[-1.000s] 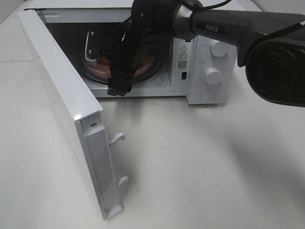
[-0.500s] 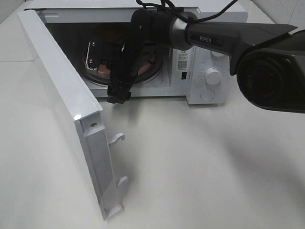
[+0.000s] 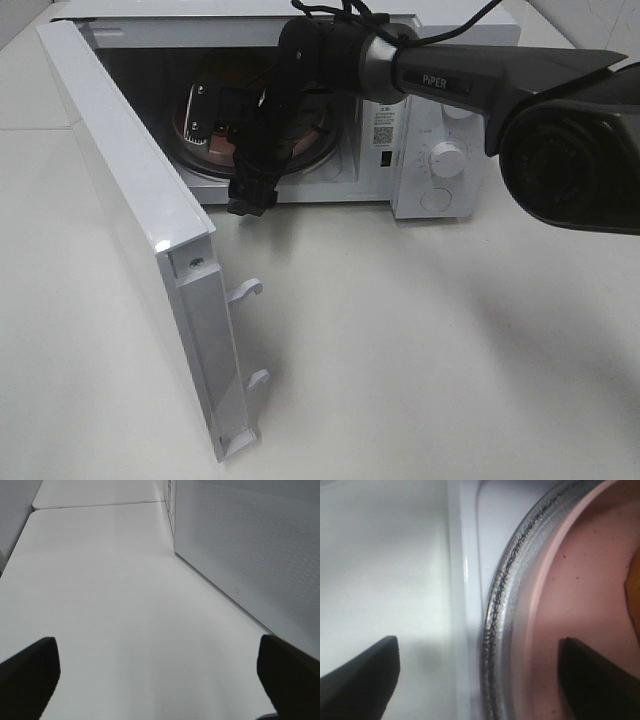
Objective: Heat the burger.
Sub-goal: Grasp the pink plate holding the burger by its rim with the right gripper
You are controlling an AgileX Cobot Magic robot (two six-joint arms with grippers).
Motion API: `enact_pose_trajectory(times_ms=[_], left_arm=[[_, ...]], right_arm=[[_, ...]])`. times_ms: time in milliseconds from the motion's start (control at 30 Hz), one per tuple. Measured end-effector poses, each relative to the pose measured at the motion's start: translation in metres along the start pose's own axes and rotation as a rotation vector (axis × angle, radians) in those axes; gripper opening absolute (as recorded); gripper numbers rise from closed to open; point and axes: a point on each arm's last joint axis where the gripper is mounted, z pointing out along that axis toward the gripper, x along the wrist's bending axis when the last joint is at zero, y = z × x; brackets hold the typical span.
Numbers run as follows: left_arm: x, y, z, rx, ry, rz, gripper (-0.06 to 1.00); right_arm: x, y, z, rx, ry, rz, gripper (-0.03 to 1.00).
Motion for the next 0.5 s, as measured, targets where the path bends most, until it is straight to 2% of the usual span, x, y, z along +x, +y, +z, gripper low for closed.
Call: enact_pose_trajectory(times_ms=[200,267,300,333,367,400,433,467,500], left_arm=[[0.0000,0.0000,0.0000,0.000,0.000,0.000,0.99],[0.0000,0.0000,0.0000,0.000,0.000,0.000,0.99],[0.0000,0.0000,0.0000,0.000,0.000,0.000,0.99],[0.0000,0.0000,0.0000,0.000,0.000,0.000,0.99],[0.0000,0.0000,0.0000,0.000,0.000,0.000,0.99],[0.0000,0.0000,0.0000,0.000,0.000,0.000,0.99],[0.0000,0.0000,0.0000,0.000,0.000,0.000,0.99],[0.0000,0.0000,0.0000,0.000,0.000,0.000,0.99],[0.0000,0.0000,0.0000,0.000,0.000,0.000,0.99]], right_arm=[[0.0011,-0.0002,-0.0002,0.003,0.013,0.001,0.73],[0.0014,0.0001,-0.0016,0.009,0.026,-0.010,0.67],[0.0012,-0.0002,-0.0021,0.010,0.029,-0.025,0.59],[0.0012,-0.0002,-0.0021,0.010,0.029,-0.025,0.59],[0.0001,-0.0006,-0.0033,0.009,0.026,-0.030,0.49],[0.0001,-0.0006,-0.0033,0.009,0.026,-0.030,0.49],[-0.0007,-0.0007,-0.0038,0.008,0.023,-0.031,0.43],[-0.0022,-0.0008,-0.0053,0.005,0.017,-0.030,0.28],[-0.0022,-0.0008,-0.0053,0.005,0.017,-0.030,0.28]])
